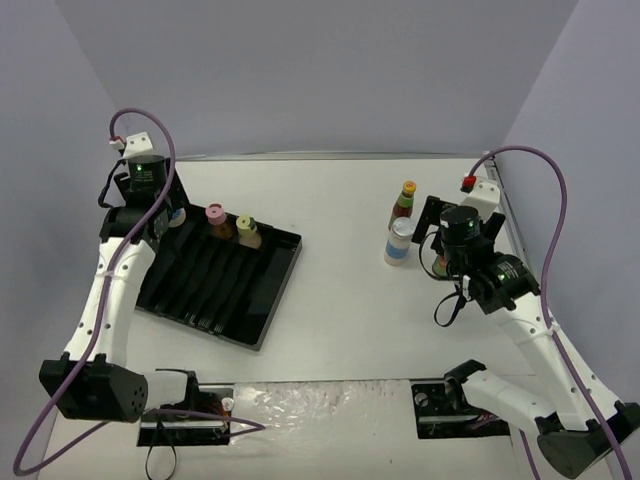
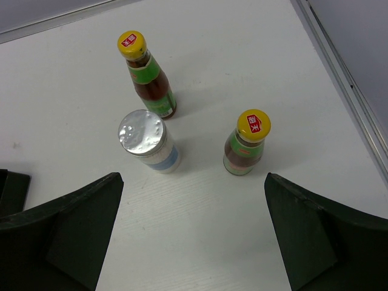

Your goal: Organize the condiment bottles

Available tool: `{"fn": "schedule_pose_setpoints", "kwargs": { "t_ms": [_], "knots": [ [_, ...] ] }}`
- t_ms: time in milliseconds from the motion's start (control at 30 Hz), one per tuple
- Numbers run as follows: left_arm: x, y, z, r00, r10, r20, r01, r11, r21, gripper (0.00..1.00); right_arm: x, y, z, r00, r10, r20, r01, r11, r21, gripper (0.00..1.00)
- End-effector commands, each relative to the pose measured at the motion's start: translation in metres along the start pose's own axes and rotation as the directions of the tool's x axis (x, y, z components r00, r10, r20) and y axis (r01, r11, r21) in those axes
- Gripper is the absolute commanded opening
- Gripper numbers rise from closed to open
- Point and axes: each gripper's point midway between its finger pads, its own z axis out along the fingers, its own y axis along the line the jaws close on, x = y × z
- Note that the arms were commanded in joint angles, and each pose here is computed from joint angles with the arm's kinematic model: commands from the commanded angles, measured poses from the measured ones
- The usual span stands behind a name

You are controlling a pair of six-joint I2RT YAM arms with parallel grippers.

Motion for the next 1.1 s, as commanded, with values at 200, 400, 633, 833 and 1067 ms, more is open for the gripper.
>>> {"fn": "schedule_pose_setpoints", "kwargs": {
  "t_ms": [200,400,633,833,1067],
  "knots": [
    [-0.026,0.03,0.055,0.981,-0.174,0.091,0.179,0.983,-0.046,0.0,-0.014,0.009,0.0,0.998,0.047,0.051,-0.045,0.998,-0.04,1.0],
    [-0.02,0.022,0.081,0.982,-0.175,0.074,0.177,0.984,-0.035,0.0,-0.012,0.008,0.001,0.998,0.044,0.048,-0.043,0.998,-0.036,1.0],
    [-0.015,0.012,0.11,0.985,-0.159,0.064,0.161,0.987,-0.023,0.0,-0.008,0.008,0.003,0.998,0.045,0.044,-0.044,0.998,-0.034,1.0],
    [-0.008,0.011,0.129,0.991,-0.121,0.064,0.123,0.992,-0.026,0.0,-0.004,0.007,0.002,0.998,0.045,0.041,-0.044,0.998,-0.039,1.0],
    [0.007,0.007,0.147,0.991,-0.118,0.057,0.119,0.993,-0.019,0.0,-0.001,0.006,0.002,0.998,0.045,0.036,-0.044,0.998,-0.041,1.0]
  ]
}}
